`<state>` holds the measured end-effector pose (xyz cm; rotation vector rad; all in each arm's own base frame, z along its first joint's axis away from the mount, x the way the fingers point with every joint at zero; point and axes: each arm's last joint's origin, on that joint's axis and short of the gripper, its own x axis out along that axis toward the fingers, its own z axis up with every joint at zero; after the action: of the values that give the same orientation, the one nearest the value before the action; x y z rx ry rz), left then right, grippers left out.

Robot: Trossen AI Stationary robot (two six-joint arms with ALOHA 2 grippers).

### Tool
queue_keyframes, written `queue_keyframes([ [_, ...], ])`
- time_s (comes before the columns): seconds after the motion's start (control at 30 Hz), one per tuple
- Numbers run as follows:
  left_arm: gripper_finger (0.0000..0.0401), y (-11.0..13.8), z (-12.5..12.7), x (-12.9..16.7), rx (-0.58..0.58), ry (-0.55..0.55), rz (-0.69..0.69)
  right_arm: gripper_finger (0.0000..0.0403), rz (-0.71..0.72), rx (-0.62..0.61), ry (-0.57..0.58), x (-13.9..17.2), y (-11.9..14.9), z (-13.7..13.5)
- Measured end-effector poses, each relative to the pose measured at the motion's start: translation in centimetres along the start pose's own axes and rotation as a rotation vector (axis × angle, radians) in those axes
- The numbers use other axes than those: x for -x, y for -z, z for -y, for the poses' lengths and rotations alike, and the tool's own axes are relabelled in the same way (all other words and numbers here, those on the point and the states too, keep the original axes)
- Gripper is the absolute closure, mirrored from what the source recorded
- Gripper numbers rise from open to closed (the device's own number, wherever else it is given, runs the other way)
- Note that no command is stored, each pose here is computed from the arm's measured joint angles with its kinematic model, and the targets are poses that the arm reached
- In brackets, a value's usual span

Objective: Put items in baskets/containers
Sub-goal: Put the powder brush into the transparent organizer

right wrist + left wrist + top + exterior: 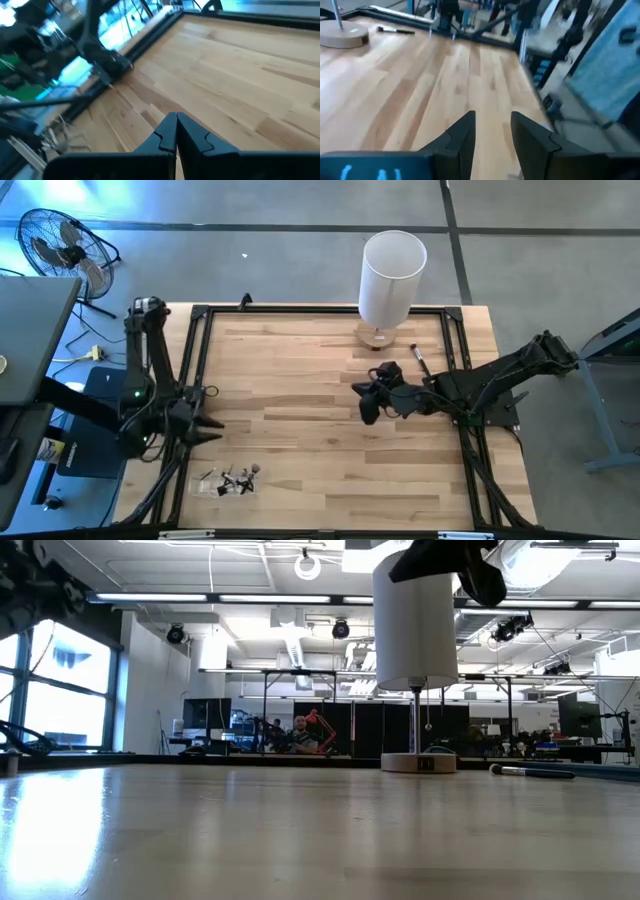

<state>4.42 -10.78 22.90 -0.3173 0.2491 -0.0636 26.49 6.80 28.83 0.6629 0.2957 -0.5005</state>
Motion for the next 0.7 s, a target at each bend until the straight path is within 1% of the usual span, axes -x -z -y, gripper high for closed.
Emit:
queue_keyframes([
  [0.07,0.0279,-0.5,-0.2,-0.7,-0.03,-0.05,-0.005,0.0401,-0.031,0.024,0.018,0.0,0.2,0.3],
  [0.17,0.0279,-2.0,0.1,-1.9,-0.017,-0.095,0.016,0.0401,-0.102,0.071,0.053,0.0,0.7,0.9],
  [0.3,0.0279,-3.4,0.7,-4.1,-0.026,-0.047,-0.001,0.0397,-0.179,0.16,0.114,0.1,1.2,1.8],
  [0.4,0.0279,-4.3,0.5,-6.3,-0.043,-0.091,0.037,0.0397,-0.202,0.232,0.139,0.0,1.2,2.3],
  [0.5,0.0279,-5.0,-0.4,-8.7,-0.04,-0.167,0.064,0.0401,-0.207,0.288,0.149,-0.2,1.0,2.5],
  [0.6,0.0279,-5.8,-1.7,-11.0,0.001,-0.175,0.073,0.0401,-0.214,0.314,0.183,-0.4,0.7,3.1],
  [0.7,0.0279,-6.5,-3.2,-13.3,0.025,-0.181,0.095,0.0394,-0.262,0.302,0.271,-0.5,0.6,4.3],
])
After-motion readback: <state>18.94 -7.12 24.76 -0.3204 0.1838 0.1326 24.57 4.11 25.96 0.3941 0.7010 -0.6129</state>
